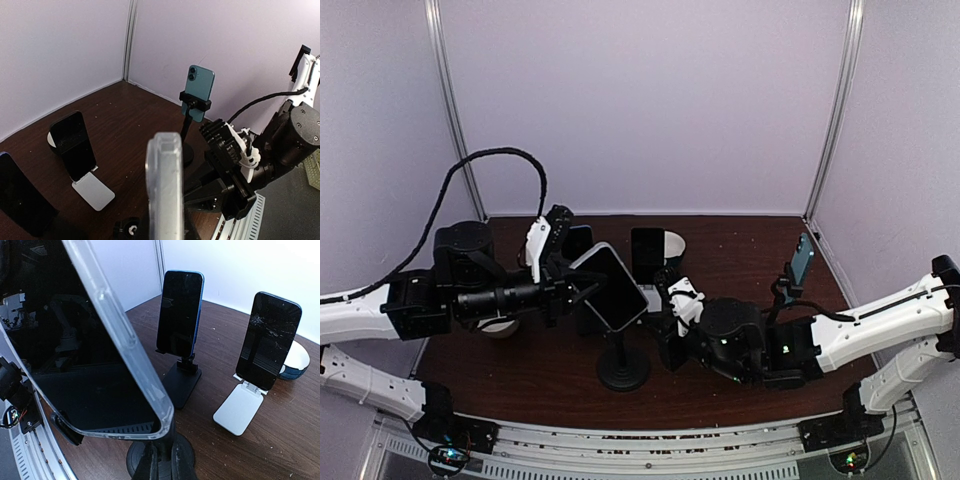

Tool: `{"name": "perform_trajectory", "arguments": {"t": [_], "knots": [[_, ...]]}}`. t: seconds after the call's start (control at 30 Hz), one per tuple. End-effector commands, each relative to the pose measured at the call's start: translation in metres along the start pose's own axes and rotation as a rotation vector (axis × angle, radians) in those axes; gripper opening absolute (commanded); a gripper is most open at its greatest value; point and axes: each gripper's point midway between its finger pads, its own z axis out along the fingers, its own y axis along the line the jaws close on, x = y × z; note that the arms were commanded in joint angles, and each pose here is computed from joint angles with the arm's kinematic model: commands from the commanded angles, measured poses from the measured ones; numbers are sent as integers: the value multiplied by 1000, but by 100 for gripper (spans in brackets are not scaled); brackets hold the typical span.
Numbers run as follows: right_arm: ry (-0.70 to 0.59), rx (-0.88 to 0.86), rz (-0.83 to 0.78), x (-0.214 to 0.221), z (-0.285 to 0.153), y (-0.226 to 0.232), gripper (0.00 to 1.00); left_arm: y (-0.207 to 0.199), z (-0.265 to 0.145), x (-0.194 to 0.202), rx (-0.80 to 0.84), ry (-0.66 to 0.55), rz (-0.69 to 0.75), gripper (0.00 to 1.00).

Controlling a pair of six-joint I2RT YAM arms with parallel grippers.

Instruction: Place the phone on the phone stand

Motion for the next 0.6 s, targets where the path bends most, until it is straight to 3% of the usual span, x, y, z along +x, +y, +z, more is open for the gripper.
{"name": "perform_trajectory", "arguments": {"t": [0.0, 0.3, 0.57], "knots": [[-62, 336, 11, -17, -5, -77, 0, 27, -26, 119, -116, 525, 41, 0], [-56, 359, -83, -23, -4, -77, 0, 27, -33, 119, -149, 668, 75, 0], [-71, 378, -23, -25, -7, -95, 0, 25, -38, 119, -139, 724, 104, 0]]}}
